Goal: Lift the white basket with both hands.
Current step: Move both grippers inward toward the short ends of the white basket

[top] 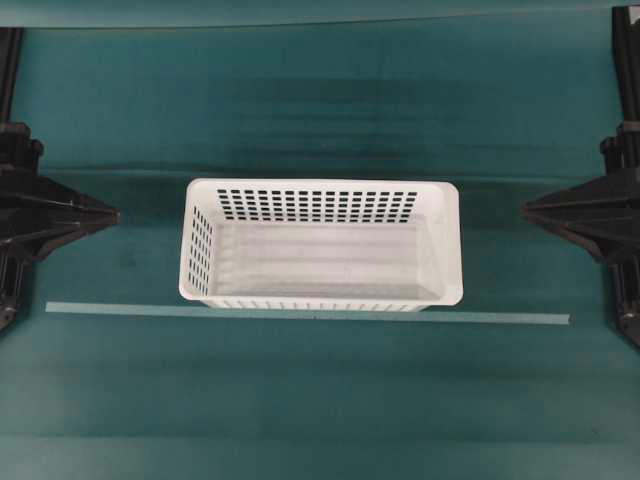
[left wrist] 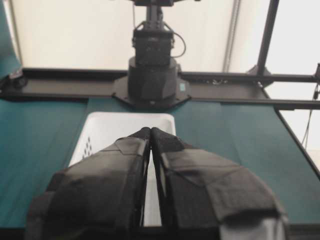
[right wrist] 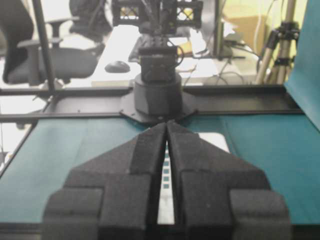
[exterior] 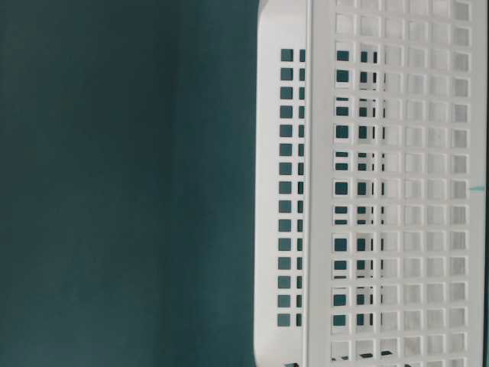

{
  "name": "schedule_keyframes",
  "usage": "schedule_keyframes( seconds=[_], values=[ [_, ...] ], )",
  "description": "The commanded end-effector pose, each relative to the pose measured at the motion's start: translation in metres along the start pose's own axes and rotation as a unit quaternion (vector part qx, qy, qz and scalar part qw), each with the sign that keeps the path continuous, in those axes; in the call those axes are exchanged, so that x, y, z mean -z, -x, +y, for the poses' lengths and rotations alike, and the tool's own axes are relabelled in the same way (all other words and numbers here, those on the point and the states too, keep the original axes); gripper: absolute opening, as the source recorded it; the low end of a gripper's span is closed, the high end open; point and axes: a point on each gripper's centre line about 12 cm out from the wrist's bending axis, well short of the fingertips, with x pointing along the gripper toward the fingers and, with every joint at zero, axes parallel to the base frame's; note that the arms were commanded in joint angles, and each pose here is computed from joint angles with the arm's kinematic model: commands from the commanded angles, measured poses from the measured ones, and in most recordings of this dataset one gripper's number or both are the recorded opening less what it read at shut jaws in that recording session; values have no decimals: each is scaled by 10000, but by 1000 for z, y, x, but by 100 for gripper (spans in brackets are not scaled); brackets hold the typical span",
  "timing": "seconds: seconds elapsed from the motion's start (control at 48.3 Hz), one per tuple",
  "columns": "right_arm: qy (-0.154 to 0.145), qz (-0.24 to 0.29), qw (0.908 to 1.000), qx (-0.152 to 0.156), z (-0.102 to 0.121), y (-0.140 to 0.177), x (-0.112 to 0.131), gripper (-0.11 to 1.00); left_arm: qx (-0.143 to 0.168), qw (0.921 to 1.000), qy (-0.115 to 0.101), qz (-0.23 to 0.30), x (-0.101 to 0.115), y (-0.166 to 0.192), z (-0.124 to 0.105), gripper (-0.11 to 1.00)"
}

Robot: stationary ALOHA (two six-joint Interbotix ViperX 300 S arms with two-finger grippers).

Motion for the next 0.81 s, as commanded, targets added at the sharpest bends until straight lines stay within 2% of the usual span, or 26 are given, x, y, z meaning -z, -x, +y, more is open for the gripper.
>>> schedule_keyframes(
  seconds=[0.0,0.062,0.145,0.186,0.269,0.31,0.352,0.435,0.538,0.642,0.724,0.787],
  values=[
    [-142,-223,9996,30,-1,-1,-14,14,39,9997,250,-45,-12,-7,-1,14],
    [-613,-249,9977,126,-4,-4,-26,14,36,9985,548,-6,-18,-11,-1,9],
    [-1180,-190,9926,208,-6,-8,-40,3,21,9948,1014,118,-26,-14,-1,-2],
    [-1328,-10,9909,213,-6,-10,-41,1,6,9917,1272,202,-32,-16,-1,-5],
    [-1551,543,9862,203,-4,-15,-38,1,-44,9859,1626,381,-42,-18,-1,-5],
    [-1750,854,9806,243,-5,-18,-35,1,-59,9830,1777,457,-46,-18,-1,-5],
    [-2090,1050,9718,306,-5,-20,-35,1,-73,9810,1874,493,-52,-19,-1,-5],
    [-3012,1269,9434,568,-12,-26,-39,1,-142,9757,2104,589,-60,-22,0,-5],
    [-3709,1601,9094,991,-23,-32,-32,1,-315,9624,2605,708,-67,-28,5,-5],
    [-3988,1845,8906,1175,-26,-39,-26,1,-468,9427,3209,787,-66,-36,8,-5],
    [-4165,2028,8772,1263,-27,-47,-25,1,-572,9218,3736,867,-62,-44,9,-5],
    [-4310,2210,8646,1337,-27,-55,-24,1,-647,9082,4028,935,-58,-49,10,-5]
  ],
)
